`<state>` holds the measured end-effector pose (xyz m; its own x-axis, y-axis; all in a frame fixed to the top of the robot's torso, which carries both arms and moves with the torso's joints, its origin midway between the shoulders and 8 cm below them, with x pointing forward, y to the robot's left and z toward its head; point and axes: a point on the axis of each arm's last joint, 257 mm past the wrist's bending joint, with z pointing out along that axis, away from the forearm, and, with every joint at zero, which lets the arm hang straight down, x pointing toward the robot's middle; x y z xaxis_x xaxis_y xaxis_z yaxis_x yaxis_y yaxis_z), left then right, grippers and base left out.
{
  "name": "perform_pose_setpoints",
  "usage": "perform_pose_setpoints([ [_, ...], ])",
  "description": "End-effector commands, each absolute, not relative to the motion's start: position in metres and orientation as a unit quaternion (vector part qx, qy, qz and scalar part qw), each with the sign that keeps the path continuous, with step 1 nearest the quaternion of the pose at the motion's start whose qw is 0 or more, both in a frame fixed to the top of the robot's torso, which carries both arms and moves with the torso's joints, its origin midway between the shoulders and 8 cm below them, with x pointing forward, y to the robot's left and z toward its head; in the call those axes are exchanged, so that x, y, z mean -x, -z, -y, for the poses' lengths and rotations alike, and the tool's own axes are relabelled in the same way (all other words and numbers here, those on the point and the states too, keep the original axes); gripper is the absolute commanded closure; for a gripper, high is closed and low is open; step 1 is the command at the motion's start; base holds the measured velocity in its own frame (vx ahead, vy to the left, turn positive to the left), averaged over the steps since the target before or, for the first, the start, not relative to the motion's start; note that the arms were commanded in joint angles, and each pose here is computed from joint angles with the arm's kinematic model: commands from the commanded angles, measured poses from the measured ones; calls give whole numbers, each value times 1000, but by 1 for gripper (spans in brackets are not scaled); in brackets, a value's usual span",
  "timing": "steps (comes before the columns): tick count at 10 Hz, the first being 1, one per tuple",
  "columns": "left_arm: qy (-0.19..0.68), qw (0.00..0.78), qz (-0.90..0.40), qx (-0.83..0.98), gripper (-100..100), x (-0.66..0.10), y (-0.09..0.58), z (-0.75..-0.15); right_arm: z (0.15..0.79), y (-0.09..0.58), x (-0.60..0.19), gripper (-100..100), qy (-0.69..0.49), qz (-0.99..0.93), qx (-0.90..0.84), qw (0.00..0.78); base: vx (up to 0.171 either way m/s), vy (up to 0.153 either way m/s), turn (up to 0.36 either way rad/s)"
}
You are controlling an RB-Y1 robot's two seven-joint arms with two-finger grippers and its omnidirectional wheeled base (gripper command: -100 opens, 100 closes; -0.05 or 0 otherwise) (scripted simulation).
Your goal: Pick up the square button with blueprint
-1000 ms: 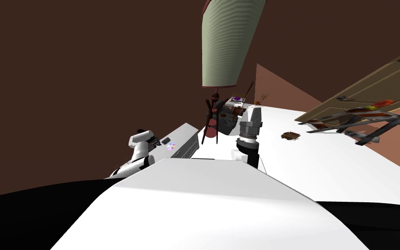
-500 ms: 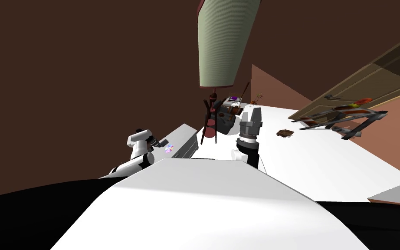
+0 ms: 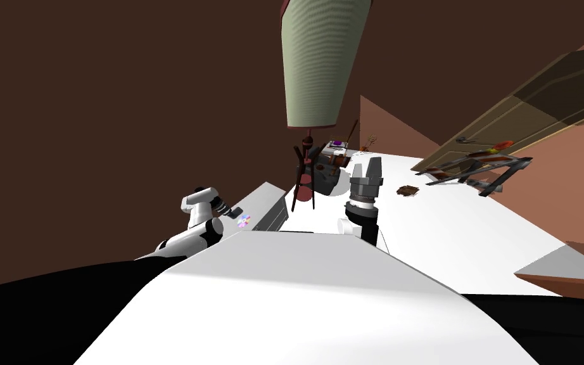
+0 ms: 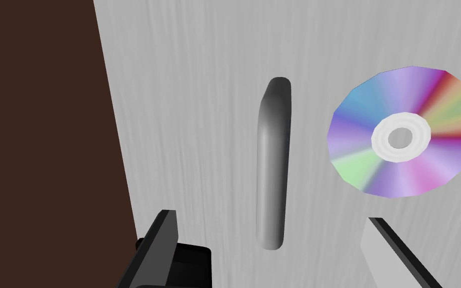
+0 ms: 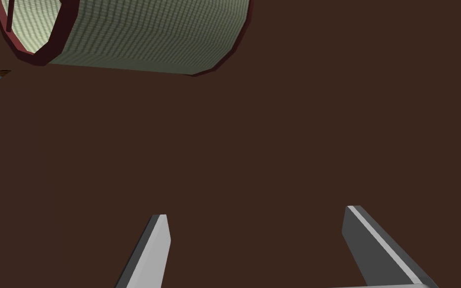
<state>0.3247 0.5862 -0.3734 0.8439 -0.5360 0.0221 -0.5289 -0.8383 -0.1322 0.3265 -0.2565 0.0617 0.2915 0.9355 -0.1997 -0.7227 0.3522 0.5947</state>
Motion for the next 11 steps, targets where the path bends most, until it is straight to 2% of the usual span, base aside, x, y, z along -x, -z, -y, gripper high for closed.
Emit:
perform_pose_setpoints([
  [1,29,61,-278,958,-100,-325,373,-586,257,-62,-327,0,-533,-265,-200,778,9,5,-20],
  [2,28,58,-277,959,0,-324,373,-586,257,-62,-327,0,-533,-265,-200,778,0,0,0],
  [3,31,60,-288,955,-100,-330,375,-589,257,-62,-327,0,-533,-265,-200,778,7,-16,-11],
  [11,38,59,-307,949,-100,-335,385,-603,257,-62,-327,0,-533,-265,-200,778,9,-26,-7],
])
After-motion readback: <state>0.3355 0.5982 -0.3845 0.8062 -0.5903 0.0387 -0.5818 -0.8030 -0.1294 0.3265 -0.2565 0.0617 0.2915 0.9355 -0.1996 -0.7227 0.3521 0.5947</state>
